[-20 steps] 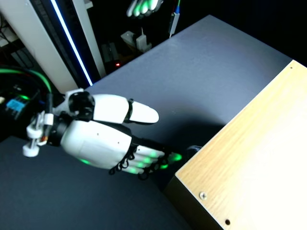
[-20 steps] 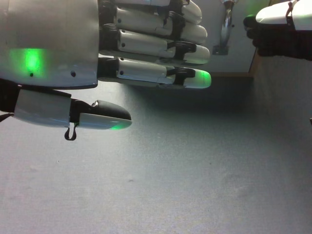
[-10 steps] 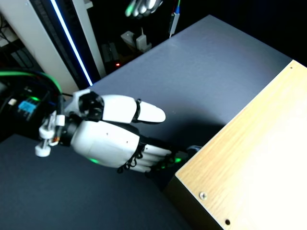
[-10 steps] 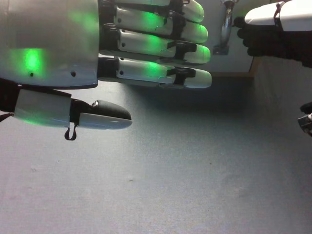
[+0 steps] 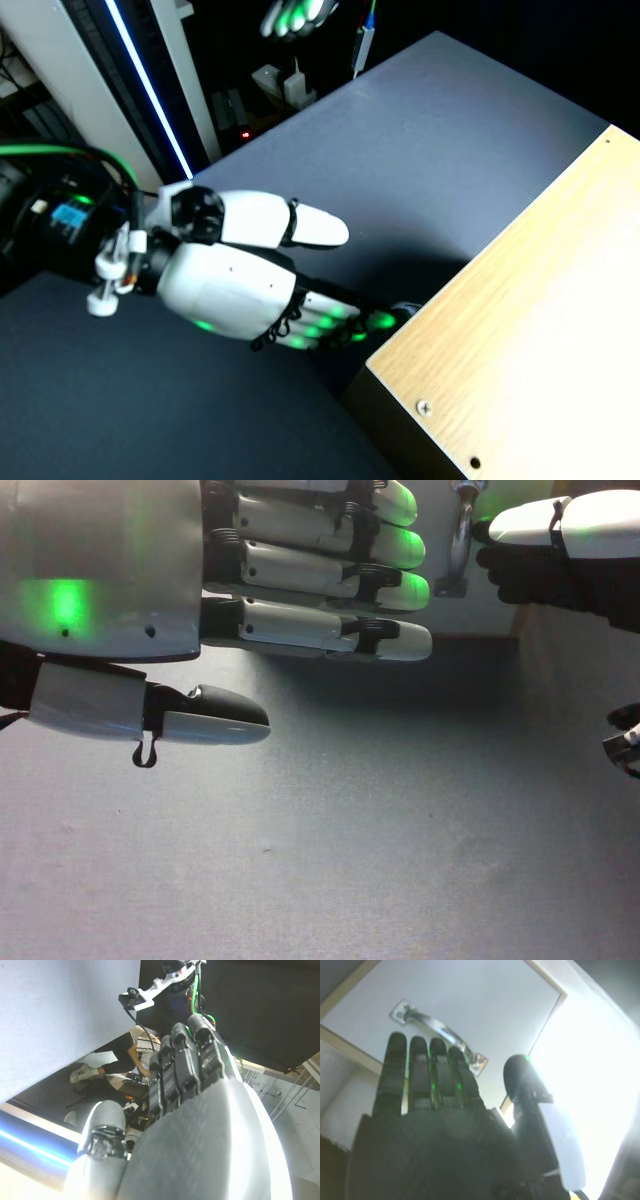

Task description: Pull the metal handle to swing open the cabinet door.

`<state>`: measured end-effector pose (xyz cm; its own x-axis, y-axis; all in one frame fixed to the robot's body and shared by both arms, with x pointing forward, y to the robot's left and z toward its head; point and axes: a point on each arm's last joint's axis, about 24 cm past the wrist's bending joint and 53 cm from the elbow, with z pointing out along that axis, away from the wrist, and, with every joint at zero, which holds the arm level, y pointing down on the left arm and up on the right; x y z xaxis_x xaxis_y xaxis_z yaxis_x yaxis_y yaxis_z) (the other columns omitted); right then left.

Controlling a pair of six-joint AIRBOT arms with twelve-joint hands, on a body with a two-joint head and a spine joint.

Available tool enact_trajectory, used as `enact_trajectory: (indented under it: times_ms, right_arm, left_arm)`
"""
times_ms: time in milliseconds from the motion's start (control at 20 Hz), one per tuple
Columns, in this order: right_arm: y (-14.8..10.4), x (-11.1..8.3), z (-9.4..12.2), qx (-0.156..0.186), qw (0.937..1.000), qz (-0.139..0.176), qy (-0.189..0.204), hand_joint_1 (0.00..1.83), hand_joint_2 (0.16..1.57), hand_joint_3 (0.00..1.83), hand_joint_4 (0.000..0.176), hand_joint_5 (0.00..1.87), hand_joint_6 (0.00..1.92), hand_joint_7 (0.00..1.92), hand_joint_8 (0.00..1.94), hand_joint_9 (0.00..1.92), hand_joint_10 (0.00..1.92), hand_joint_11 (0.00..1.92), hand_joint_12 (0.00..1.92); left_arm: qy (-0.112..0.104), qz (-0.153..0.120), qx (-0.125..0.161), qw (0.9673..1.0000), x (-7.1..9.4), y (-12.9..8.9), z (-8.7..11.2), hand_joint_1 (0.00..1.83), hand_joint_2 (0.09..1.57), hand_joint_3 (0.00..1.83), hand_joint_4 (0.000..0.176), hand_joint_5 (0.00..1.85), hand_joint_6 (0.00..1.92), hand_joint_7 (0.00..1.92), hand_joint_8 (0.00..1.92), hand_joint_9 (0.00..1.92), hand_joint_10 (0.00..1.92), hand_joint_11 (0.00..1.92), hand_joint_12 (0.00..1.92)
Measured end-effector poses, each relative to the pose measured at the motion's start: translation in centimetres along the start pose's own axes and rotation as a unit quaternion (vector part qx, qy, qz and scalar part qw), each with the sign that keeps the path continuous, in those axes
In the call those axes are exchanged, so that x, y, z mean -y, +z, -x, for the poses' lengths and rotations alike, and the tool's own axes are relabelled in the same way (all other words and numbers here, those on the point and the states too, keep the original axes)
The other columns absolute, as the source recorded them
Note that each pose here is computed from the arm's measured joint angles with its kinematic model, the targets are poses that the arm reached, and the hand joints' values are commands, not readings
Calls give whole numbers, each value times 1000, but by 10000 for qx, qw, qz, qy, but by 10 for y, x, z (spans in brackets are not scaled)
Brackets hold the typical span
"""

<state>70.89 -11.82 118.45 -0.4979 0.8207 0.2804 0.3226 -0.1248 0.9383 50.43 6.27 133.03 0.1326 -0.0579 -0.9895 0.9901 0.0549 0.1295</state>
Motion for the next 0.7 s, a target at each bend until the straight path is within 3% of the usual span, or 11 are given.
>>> enact_trajectory:
  times_ms: [350, 600, 700]
  right_arm:
    - [-6, 7, -13, -140, 9994, -64, -324, 0, 1571, 39, 0, 25, 0, 41, 1, 30, 2, 0, 127]
    - [-10, 11, -21, -238, 9986, -98, -471, 0, 1571, 136, 0, 49, 3, 57, 2, 46, 2, 0, 205]
    - [-11, 12, -25, -281, 9980, -104, -560, 0, 1571, 167, 0, 13, 4, 26, 3, 17, 3, 0, 116]
  left_arm:
    - [2, 6, -1, 10000, 0, 0, 0, 0, 1557, 4, 0, 201, 0, 214, 0, 188, 0, 0, 470]
    - [2, 4, 0, 10000, 0, 0, 0, 0, 1571, 8, 0, 168, 0, 183, 0, 167, 0, 0, 469]
    - [1, 6, -2, 10000, 0, 0, 0, 0, 1571, 51, 0, 159, 0, 175, 0, 153, 1, 0, 420]
